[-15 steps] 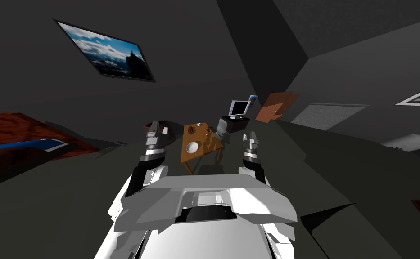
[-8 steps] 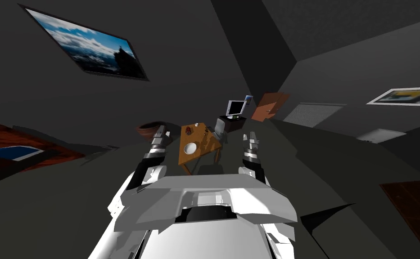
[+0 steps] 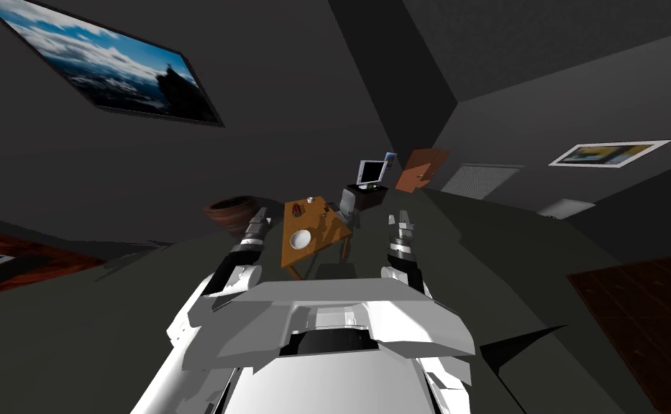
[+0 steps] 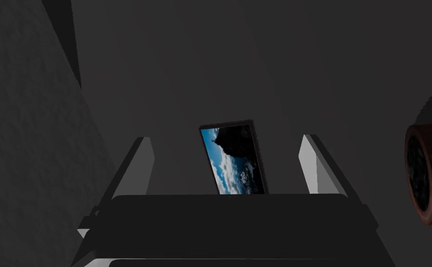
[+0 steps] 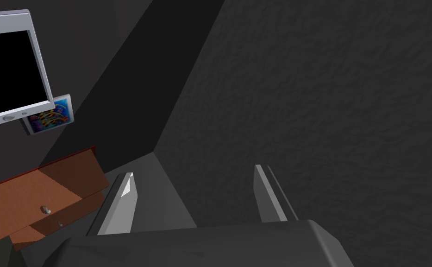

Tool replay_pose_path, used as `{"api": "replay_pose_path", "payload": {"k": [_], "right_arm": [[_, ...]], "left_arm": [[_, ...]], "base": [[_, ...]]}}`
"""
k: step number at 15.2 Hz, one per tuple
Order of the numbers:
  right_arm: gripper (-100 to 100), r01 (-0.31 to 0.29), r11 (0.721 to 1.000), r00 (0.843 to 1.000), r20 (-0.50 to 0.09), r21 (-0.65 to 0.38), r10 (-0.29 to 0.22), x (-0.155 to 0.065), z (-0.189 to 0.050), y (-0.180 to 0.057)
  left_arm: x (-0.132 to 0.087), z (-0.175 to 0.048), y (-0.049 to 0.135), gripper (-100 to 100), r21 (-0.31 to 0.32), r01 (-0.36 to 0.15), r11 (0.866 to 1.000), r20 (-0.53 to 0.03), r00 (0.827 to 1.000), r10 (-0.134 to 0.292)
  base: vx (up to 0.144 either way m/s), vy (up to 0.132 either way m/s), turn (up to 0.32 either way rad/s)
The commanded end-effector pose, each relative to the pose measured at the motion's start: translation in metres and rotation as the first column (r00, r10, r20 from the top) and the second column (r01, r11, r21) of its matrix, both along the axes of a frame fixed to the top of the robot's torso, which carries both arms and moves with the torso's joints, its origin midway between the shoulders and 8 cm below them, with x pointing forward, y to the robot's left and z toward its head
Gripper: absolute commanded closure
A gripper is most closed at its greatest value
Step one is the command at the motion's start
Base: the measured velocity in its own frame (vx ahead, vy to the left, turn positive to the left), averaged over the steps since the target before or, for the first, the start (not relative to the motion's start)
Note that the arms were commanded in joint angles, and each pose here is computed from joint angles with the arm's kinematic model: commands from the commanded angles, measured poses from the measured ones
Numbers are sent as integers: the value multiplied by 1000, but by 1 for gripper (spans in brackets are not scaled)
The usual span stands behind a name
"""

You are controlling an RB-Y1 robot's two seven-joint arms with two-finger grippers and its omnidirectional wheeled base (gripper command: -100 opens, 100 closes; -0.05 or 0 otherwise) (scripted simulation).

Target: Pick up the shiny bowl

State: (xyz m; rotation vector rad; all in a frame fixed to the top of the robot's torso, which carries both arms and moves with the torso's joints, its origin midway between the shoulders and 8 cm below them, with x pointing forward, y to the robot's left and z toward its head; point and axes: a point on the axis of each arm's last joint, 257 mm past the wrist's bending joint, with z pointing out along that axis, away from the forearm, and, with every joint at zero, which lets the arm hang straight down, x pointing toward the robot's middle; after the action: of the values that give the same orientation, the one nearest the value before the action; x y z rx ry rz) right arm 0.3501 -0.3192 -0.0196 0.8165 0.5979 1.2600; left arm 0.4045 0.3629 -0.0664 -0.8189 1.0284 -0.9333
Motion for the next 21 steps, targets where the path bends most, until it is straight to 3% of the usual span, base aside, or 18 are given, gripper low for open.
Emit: {"api": "replay_pose_path", "payload": {"k": [1,2,4,5,7,8,10,11,13,14,16,17,19,20,21], "right_arm": [[0,0,1000,1000,0,0,0,0,0,0],[0,0,1000,1000,0,0,0,0,0,0],[0,0,1000,1000,0,0,0,0,0,0],[0,0,1000,1000,0,0,0,0,0,0],[0,0,1000,1000,0,0,0,0,0,0],[0,0,1000,1000,0,0,0,0,0,0],[0,0,1000,1000,0,0,0,0,0,0],[0,0,1000,1000,0,0,0,0,0,0],[0,0,1000,1000,0,0,0,0,0,0],[0,0,1000,1000,0,0,0,0,0,0],[0,0,1000,1000,0,0,0,0,0,0],[0,0,1000,1000,0,0,0,0,0,0],[0,0,1000,1000,0,0,0,0,0,0],[0,0,1000,1000,0,0,0,0,0,0],[0,0,1000,1000,0,0,0,0,0,0]], "left_arm": [[3,-10,4,-100,-3,-9,1000,-34,999,9],[6,-27,15,-100,-1,-30,1000,-86,996,30],[7,-31,16,-100,-4,-32,999,-102,994,32],[9,-47,29,-100,-2,-53,999,-154,987,53],[10,-52,29,-100,-5,-56,998,-171,984,55],[10,-69,42,-100,-3,-78,997,-223,972,76],[11,-74,43,-100,-5,-81,997,-240,968,78],[10,-90,55,-100,-2,-102,995,-288,953,97],[10,-96,56,-100,-5,-106,994,-310,946,99],[9,-111,69,-100,-2,-127,992,-353,928,118],[8,-118,70,-100,-5,-131,991,-379,918,120],[5,-135,82,-100,-2,-153,988,-426,894,137],[4,-141,83,-100,-5,-156,988,-446,884,138],[0,-158,95,-100,-2,-178,984,-495,855,153],[-1,-162,95,-100,-4,-180,984,-509,847,153]], "base": [[6,3,-46],[10,1,-104],[9,2,-77],[11,-1,-113],[11,0,-82],[13,-1,-123],[11,1,-86],[12,-3,-111],[13,0,-87],[15,-2,-121],[14,0,-87],[16,-2,-102],[15,-1,-93],[17,-6,-133],[19,-5,-135]]}}
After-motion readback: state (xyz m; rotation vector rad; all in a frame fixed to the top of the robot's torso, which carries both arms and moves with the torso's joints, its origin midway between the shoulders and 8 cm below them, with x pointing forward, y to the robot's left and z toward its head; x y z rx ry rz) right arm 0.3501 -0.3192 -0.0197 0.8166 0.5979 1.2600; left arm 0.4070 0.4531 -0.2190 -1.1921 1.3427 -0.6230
